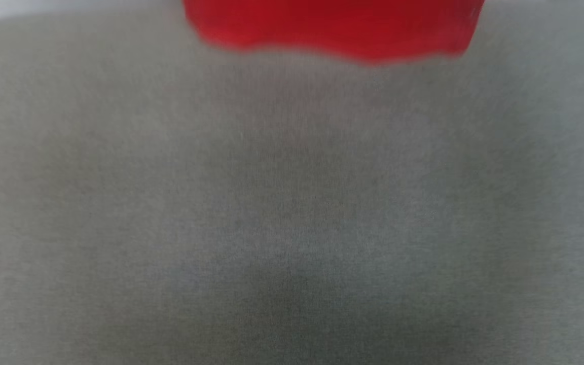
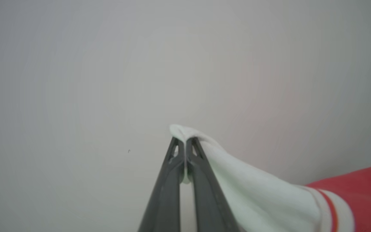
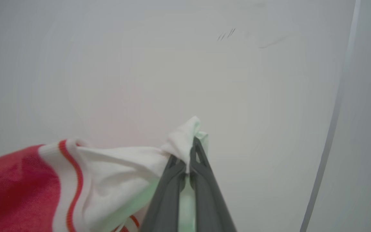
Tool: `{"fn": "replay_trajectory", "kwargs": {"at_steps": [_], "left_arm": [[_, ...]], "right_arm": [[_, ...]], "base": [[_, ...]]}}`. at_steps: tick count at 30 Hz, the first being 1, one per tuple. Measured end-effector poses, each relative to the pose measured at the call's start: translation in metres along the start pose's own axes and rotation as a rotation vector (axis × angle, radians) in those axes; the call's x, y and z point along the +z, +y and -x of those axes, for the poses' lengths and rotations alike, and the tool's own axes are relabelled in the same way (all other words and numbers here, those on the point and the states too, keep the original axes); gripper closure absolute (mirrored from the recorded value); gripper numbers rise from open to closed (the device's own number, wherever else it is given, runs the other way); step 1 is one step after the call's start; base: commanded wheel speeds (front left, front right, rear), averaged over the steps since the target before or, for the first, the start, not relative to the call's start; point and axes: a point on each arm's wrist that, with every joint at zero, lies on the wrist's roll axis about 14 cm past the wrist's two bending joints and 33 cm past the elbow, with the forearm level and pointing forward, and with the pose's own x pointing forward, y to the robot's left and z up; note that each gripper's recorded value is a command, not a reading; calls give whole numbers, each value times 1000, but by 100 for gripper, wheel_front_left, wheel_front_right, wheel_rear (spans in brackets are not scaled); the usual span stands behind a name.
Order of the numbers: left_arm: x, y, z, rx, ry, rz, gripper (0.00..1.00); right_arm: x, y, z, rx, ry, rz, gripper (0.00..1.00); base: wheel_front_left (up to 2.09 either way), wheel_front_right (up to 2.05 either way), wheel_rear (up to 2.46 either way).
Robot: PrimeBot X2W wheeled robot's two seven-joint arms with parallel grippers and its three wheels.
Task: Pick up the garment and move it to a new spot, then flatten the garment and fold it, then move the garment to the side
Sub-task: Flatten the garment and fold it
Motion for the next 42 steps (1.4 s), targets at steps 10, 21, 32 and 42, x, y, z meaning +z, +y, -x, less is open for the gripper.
{"fn": "replay_trajectory", "kwargs": {"at_steps": [10,21,32,42], "left_arm": [[-49,-16,-54,10,-150,-44,100],[-192,-21,-7,-71,259,-19,100],[-256,-22,126,-140,629,39,100],[-256,-27,247,-126,786,119,100]], "right_arm": [[-87,5,-27,25,3,142,100],[-209,61,49,153,352,23,100],[-206,72,169,262,721,-95,100],[-183,55,273,329,962,-130,100]], "base": [[0,0,0],[0,0,0],[0,0,0],[0,0,0]]}}
